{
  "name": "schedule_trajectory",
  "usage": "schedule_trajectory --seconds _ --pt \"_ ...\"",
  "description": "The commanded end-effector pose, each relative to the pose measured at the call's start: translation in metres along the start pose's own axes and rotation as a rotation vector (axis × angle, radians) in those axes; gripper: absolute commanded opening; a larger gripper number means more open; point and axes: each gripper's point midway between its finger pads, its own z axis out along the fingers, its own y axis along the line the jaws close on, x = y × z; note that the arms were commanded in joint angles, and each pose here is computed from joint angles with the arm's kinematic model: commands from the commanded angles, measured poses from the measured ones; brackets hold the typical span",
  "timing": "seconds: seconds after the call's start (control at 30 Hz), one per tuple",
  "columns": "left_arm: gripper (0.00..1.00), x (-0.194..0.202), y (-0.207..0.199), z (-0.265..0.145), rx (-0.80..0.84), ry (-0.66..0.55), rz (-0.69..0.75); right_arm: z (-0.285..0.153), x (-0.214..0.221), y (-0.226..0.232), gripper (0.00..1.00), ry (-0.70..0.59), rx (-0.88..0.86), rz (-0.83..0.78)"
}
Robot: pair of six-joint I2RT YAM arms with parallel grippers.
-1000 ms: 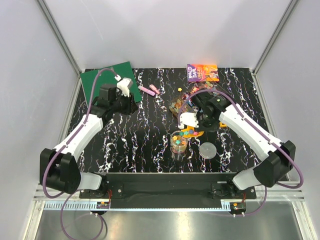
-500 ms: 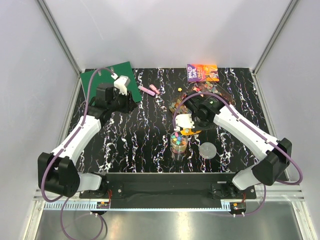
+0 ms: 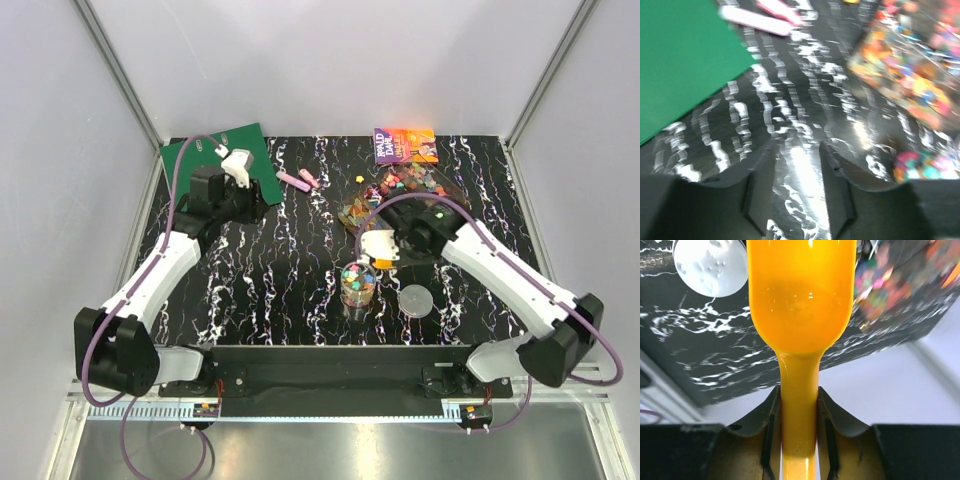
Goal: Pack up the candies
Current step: Place the fake candies in the packing bottle, then place the spatula at the center of the board.
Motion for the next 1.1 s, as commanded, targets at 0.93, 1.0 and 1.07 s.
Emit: schedule_trajectory --seconds 0.93,1.0,1.07 --pt "0.99 0.042 0.137 0.063 -0.554 0.093 -0.100 0.201 0.206 -0.037 0.00 -0.189 0.166 1.648" --pt "0.99 0.039 0.132 0.066 -0.531 0.109 -0.078 0.214 0.210 -0.037 0.04 -0.163 0.161 1.649" --pt "0.99 0.033 0.129 0.067 -0.524 0.115 -0.057 0.224 0.215 -0.034 0.25 -0.130 0.158 1.651"
